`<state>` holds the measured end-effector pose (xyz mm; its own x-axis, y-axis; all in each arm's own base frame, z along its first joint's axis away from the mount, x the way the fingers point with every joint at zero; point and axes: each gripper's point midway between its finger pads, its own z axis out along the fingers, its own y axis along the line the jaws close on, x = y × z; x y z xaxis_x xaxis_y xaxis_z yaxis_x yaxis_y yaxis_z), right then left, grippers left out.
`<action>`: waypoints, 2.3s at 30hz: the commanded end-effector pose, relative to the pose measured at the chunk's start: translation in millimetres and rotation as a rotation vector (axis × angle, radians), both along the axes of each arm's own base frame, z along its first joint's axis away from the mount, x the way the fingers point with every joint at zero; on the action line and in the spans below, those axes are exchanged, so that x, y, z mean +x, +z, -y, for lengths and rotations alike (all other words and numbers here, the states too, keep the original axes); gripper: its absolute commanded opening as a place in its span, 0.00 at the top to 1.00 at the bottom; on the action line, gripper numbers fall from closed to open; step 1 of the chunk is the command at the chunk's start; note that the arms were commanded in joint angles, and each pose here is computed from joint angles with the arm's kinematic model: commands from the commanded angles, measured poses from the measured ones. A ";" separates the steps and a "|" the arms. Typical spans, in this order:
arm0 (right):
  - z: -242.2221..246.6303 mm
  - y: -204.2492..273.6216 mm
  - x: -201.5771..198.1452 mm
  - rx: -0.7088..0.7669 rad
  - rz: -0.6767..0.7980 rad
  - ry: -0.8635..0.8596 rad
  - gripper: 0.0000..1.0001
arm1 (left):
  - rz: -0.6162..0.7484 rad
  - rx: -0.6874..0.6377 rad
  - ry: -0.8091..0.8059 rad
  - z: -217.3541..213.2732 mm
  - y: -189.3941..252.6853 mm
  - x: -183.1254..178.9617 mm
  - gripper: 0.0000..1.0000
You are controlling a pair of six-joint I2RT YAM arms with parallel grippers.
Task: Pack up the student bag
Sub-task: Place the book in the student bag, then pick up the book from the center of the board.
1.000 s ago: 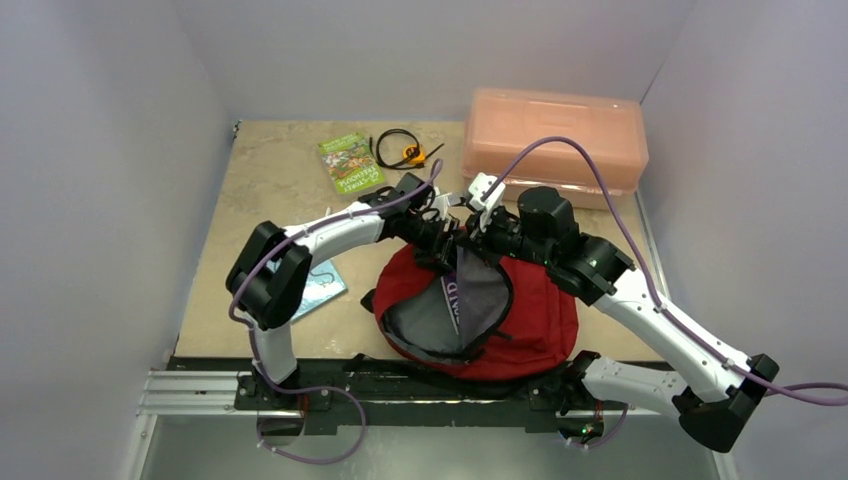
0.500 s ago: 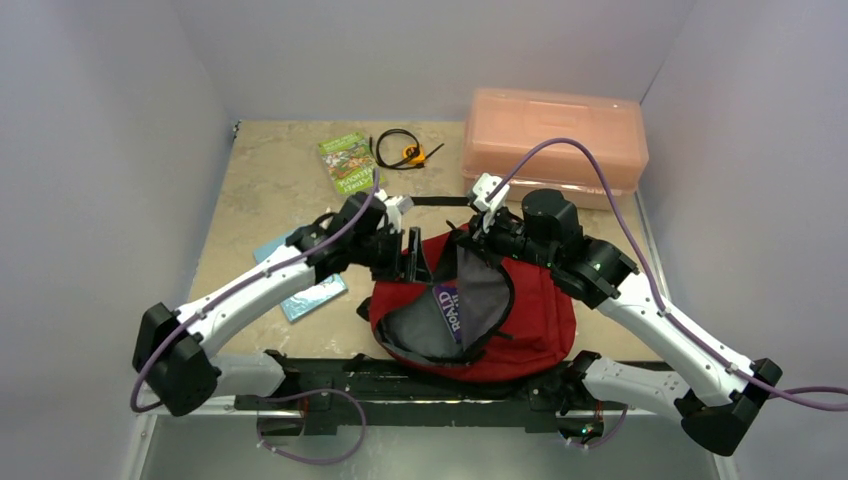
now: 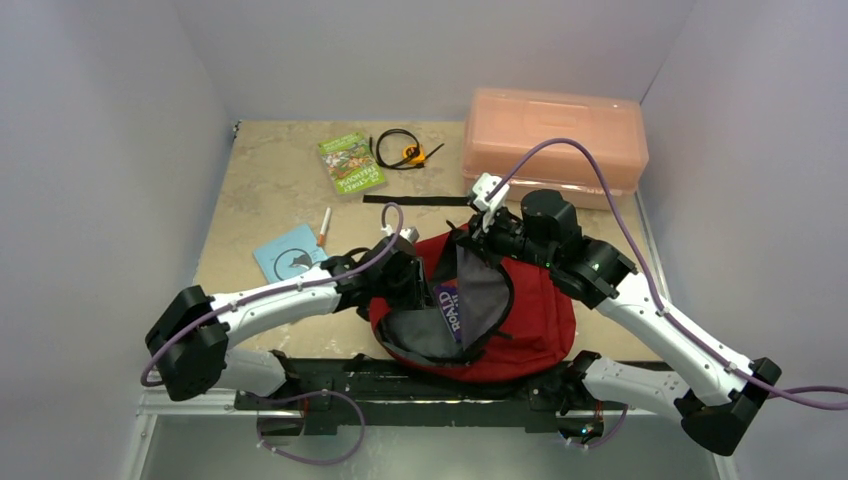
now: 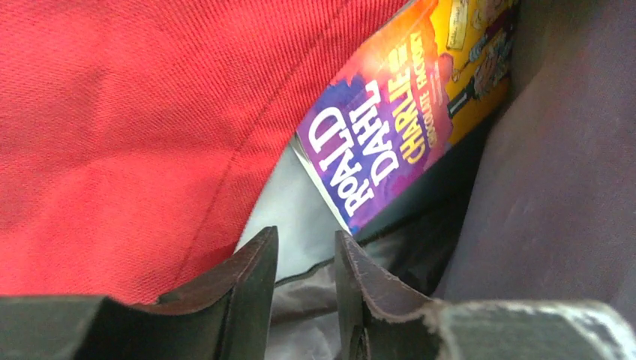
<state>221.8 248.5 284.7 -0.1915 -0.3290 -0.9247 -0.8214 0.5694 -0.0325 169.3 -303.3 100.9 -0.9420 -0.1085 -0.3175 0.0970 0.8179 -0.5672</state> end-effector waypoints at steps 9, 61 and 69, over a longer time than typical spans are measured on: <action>44.8 -9.0 47.6 -0.019 0.008 -0.440 1.00 | 0.303 0.026 0.313 -132.6 81.6 50.9 0.19; 17.5 11.5 27.9 0.106 0.000 -0.265 1.00 | 0.304 -0.190 0.870 -214.7 2.3 386.4 0.61; 17.6 13.1 27.2 0.106 0.003 -0.262 1.00 | 0.329 -0.216 0.870 -213.5 6.5 390.8 0.62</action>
<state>247.4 227.1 263.4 -0.3435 -0.2358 -0.9091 -0.6303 0.7755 0.0370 542.0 -87.2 67.8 -0.4185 -0.8062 -0.4183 -0.4143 0.5793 -0.7020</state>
